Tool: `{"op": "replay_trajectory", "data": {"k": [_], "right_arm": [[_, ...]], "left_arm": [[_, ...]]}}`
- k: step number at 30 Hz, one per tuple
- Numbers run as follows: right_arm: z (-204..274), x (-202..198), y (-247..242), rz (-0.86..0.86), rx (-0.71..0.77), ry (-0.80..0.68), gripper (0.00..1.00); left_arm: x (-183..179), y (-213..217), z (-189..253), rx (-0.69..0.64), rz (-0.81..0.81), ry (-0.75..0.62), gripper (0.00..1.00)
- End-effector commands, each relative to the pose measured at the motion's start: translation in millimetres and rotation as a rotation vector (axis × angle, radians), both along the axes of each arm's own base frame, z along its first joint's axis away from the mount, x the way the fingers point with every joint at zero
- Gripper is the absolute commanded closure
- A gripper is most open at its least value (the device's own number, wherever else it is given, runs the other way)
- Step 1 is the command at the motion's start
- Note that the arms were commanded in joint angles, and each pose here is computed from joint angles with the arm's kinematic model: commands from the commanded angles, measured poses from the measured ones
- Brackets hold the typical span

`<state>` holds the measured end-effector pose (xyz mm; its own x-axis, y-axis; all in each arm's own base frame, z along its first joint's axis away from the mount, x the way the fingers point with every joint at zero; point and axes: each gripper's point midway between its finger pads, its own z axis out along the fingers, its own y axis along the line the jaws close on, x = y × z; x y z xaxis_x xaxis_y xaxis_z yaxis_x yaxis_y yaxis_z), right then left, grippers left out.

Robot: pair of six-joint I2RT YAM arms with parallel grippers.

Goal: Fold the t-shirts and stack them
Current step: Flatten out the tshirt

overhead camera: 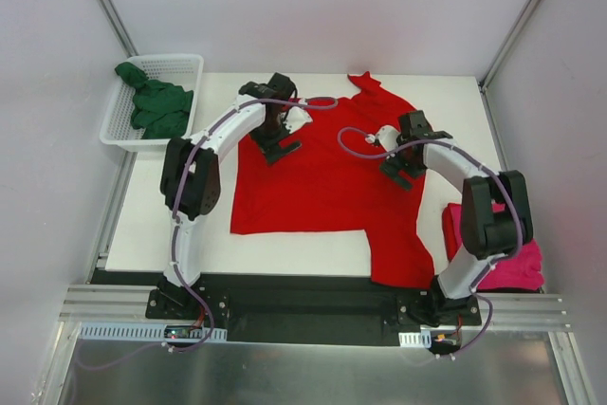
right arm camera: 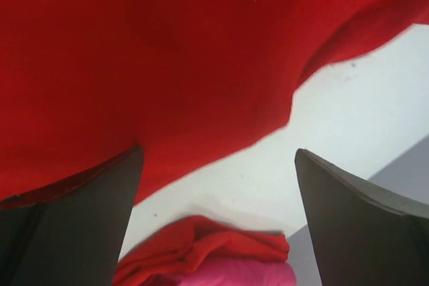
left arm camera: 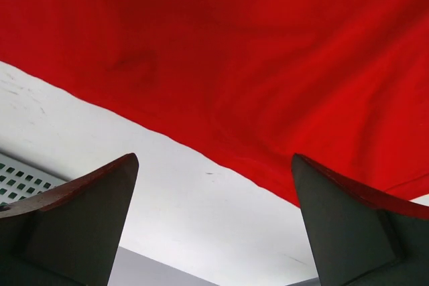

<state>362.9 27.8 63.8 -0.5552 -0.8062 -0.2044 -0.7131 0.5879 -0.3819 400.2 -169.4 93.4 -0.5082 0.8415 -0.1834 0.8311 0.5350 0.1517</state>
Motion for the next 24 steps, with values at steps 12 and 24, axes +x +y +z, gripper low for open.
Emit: {"op": "replay_trajectory", "data": {"k": [12,24], "right_arm": [[12.8,102.8,-36.2,-0.046,-0.177,-0.15,0.0],[9.5,49.8,-30.5,-0.032,-0.1,0.064,0.0]], "left_arm": [[21.0,5.4,-17.5,-0.05,-0.023,-0.033,0.01],[89.2,5.5,-44.8,-0.069,0.067,-0.141,0.01]]}}
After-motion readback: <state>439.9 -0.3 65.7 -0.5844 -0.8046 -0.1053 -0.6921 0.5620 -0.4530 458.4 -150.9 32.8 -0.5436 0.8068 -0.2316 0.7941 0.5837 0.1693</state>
